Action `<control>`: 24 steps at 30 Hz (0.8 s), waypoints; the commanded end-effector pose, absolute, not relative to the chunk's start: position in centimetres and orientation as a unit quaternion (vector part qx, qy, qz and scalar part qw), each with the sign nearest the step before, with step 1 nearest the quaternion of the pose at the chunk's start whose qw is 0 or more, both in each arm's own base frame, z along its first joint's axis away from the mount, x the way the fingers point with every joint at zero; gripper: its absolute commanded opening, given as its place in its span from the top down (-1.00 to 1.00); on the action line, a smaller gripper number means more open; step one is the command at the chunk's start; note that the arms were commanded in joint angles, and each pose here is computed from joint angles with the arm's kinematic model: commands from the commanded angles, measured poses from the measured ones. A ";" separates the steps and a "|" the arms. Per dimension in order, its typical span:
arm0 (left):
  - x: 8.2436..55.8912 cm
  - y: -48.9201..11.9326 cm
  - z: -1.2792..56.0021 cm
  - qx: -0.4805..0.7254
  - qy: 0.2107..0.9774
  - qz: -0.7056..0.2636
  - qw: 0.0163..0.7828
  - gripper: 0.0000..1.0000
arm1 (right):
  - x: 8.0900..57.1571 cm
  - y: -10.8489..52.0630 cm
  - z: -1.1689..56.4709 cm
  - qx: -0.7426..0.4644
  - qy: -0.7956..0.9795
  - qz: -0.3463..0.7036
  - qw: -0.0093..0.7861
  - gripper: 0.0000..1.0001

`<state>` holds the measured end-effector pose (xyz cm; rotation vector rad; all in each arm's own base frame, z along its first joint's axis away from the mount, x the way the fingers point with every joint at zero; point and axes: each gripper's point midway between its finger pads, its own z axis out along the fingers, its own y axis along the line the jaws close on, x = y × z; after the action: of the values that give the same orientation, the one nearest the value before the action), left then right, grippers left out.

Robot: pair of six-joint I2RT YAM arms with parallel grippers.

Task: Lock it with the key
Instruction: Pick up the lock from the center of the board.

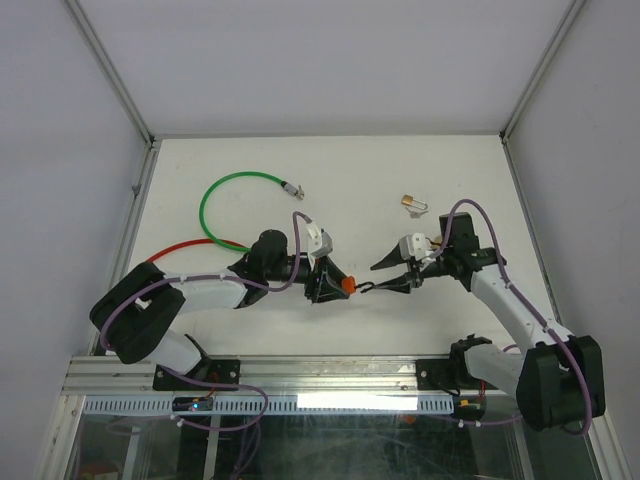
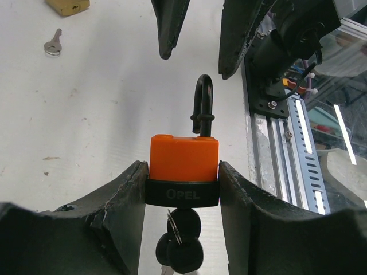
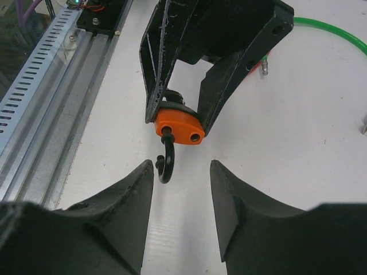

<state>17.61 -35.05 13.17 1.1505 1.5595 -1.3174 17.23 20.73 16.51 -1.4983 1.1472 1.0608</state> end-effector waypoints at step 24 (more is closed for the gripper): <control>18.4 -35.8 16.8 0.451 0.569 -0.543 0.423 1.00 | 16.9 21.9 15.4 -0.621 0.479 0.445 0.433 0.64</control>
<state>17.48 -35.00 13.16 1.1367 1.5779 -1.3482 16.66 21.60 14.40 -1.5402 1.2306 1.1152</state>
